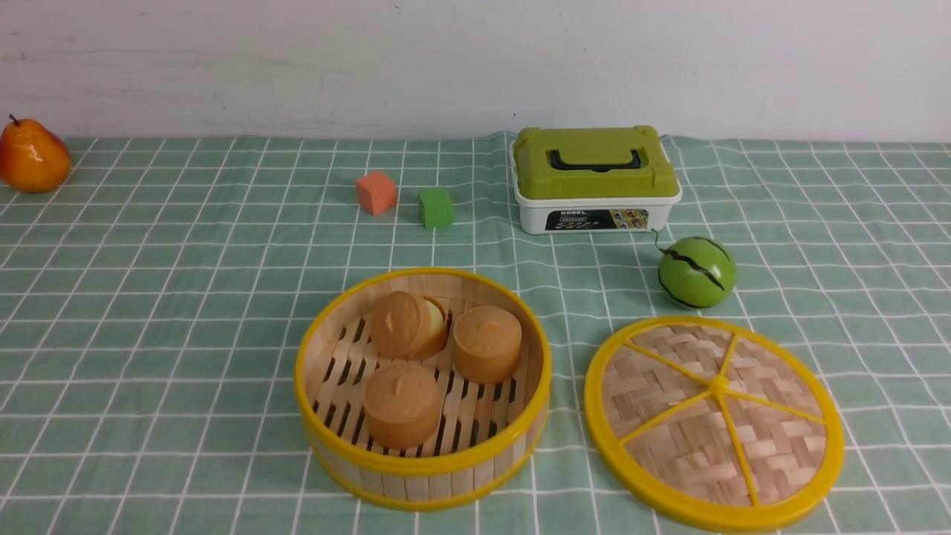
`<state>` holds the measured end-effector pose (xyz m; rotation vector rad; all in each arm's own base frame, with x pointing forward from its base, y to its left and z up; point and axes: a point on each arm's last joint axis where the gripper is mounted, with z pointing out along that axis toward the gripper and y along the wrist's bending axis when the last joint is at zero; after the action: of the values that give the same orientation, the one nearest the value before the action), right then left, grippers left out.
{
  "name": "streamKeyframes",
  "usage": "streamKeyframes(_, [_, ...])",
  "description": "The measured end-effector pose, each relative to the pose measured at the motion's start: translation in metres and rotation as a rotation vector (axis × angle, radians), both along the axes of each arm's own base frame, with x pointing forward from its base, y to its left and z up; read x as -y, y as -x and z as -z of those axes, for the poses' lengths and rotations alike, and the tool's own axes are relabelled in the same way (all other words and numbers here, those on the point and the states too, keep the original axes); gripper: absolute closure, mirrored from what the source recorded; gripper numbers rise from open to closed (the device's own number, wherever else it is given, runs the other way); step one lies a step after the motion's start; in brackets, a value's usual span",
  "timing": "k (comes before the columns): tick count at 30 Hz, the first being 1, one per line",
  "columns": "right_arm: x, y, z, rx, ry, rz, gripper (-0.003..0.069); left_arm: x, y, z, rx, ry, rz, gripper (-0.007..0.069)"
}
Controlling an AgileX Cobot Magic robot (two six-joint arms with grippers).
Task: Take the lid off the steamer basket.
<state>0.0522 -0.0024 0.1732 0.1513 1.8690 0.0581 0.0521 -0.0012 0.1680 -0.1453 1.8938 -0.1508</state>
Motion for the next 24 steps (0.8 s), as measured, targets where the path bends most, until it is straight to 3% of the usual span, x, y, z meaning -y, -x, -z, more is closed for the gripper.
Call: streamKeyframes(24, [0.0,0.0,0.0001,-0.001,0.0,0.0,0.0614,0.0,0.0,0.0,0.0,0.0,0.0,0.0386])
